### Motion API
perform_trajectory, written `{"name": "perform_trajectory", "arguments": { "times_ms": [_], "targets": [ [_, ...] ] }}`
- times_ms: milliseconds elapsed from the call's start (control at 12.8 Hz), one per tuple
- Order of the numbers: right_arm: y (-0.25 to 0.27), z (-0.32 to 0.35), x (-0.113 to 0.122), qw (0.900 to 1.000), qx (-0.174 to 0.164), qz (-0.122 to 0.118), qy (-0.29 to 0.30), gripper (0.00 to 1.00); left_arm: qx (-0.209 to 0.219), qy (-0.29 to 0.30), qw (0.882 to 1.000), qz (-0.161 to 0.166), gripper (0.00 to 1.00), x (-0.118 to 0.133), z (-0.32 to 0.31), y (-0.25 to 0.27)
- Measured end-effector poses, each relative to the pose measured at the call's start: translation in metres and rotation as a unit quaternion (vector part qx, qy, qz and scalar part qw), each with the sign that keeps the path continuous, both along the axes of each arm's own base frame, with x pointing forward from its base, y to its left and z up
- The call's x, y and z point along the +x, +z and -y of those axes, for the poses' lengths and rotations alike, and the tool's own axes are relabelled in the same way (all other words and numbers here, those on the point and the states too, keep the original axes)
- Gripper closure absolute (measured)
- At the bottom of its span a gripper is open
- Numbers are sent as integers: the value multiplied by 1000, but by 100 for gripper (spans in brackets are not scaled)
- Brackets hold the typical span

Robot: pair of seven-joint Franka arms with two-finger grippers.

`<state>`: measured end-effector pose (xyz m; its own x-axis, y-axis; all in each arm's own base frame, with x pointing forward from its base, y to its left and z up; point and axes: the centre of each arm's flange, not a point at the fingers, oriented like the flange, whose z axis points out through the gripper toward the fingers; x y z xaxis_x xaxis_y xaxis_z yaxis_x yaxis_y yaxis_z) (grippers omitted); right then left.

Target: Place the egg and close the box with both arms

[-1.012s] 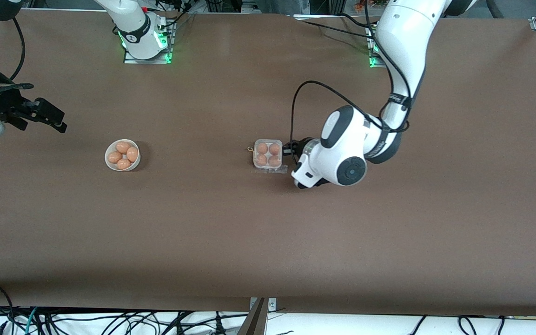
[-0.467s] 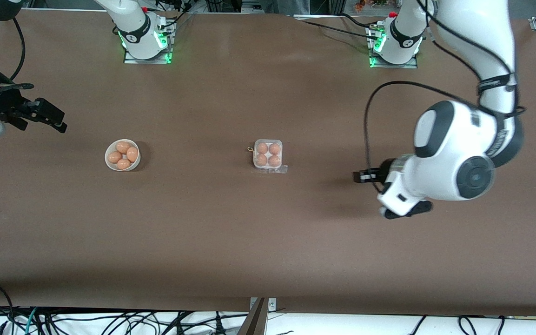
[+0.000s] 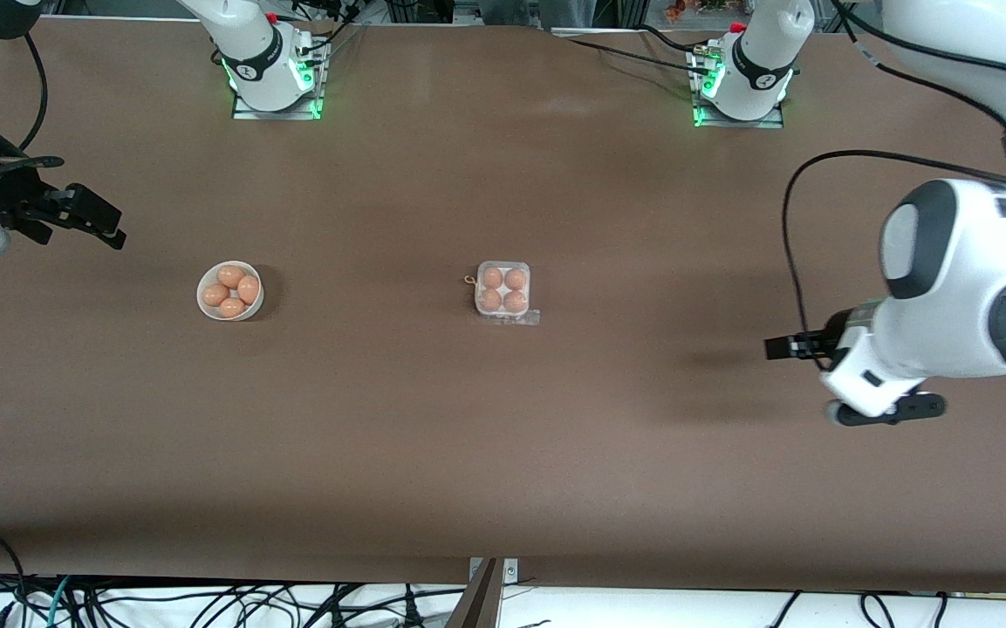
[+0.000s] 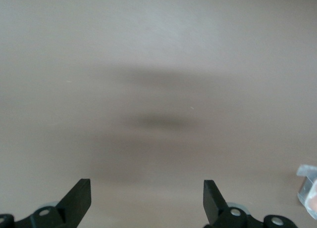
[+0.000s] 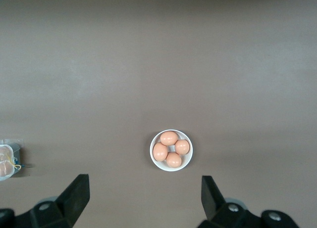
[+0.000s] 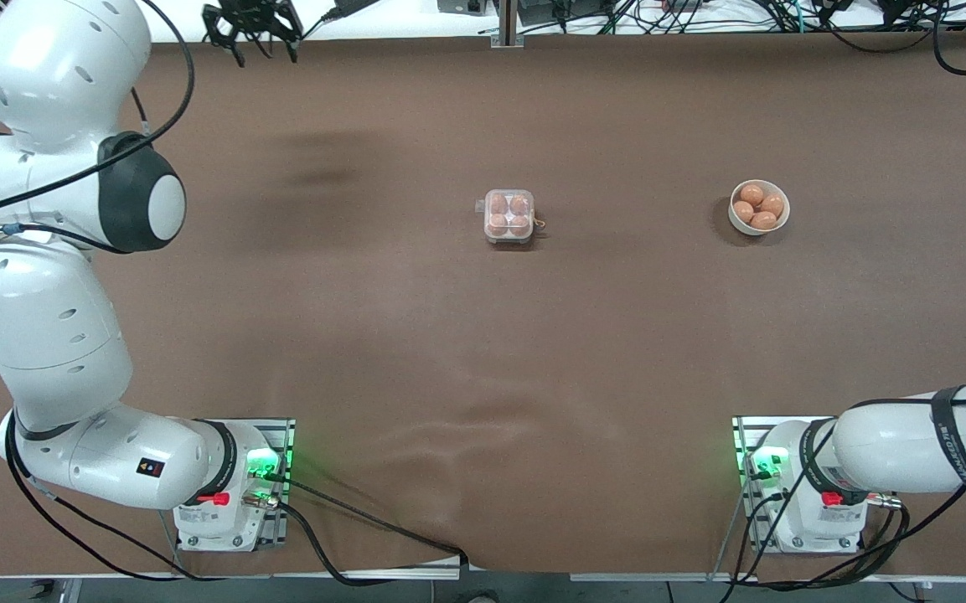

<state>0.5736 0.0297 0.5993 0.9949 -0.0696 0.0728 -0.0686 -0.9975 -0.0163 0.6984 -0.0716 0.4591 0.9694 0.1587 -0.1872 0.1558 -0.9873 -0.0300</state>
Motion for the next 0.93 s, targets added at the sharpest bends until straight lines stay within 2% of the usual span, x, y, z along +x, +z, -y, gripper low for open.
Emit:
{"name": "perform_trajectory", "arguments": {
  "times_ms": [311,623,934],
  "targets": [
    [0,0,0,1000,0,0,0,0,33,-7,998,50,0,-10,-63,60],
    [-1,0,0,1000,0,-1,0,0,7,-8,996,91,0,-40,-112,111],
    [-1,0,0,1000,0,-1,0,0,-8,-19,993,115,0,-73,-107,128]
  ]
}}
